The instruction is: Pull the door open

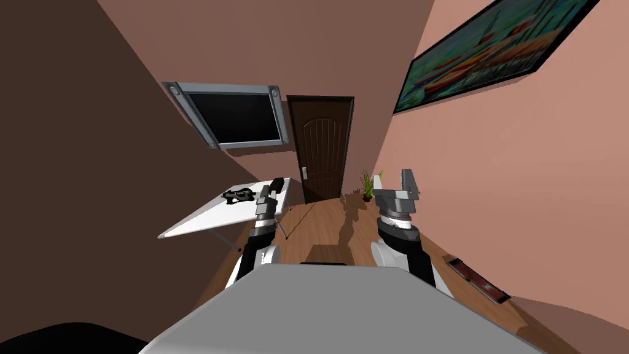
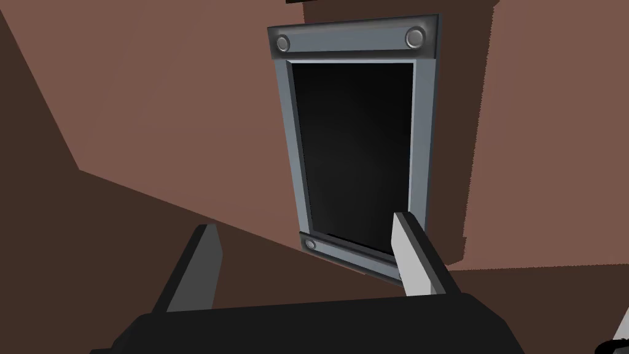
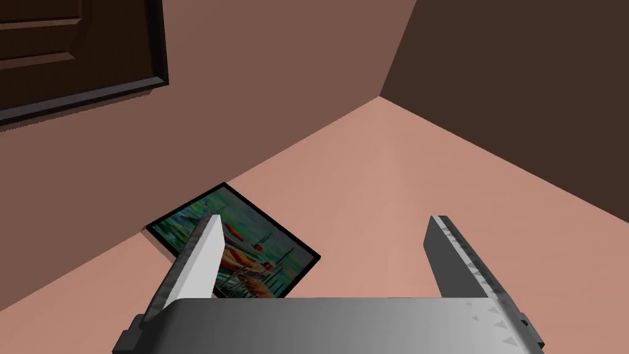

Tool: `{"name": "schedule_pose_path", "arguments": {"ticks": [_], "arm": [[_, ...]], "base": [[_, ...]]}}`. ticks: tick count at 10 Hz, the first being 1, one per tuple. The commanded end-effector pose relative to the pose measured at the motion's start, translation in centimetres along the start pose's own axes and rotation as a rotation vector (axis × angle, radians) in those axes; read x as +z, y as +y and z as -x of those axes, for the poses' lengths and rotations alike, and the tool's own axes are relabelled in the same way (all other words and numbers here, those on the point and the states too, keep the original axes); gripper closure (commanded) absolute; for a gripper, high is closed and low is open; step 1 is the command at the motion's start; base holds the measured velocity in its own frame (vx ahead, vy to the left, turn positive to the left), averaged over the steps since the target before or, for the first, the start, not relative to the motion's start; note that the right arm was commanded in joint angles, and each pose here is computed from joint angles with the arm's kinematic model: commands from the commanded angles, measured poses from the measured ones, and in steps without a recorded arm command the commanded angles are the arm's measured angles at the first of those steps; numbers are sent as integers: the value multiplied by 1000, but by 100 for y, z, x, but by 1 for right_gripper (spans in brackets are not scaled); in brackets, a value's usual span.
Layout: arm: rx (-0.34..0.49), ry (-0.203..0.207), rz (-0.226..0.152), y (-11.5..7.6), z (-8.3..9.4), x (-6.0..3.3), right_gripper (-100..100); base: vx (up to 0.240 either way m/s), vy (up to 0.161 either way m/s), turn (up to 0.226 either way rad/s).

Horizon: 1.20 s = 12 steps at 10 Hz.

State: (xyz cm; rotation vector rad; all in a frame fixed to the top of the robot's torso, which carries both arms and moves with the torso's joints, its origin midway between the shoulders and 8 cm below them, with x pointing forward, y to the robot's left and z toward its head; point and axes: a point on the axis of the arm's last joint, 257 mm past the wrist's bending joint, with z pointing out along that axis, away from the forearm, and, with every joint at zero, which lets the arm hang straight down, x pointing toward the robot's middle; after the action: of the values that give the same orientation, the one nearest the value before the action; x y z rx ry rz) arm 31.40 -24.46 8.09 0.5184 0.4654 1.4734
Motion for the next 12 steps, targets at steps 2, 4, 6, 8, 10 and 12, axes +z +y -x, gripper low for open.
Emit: {"name": "schedule_pose_path", "arguments": {"ticks": [2, 4, 6, 8, 10, 12], "arm": [[55, -8, -17, -157, 31, -26, -100], [102, -17, -32, -292, 62, -49, -100], [143, -28, -46, -415, 94, -69, -100], [184, -40, -59, -540, 129, -91, -100], [234, -57, -76, -694, 177, -117, -100], [281, -76, -92, -848, 229, -145, -100]], "base": [[61, 3, 172], [87, 2, 174], [73, -5, 141], [71, 2, 151], [75, -7, 163], [73, -10, 169]]}}
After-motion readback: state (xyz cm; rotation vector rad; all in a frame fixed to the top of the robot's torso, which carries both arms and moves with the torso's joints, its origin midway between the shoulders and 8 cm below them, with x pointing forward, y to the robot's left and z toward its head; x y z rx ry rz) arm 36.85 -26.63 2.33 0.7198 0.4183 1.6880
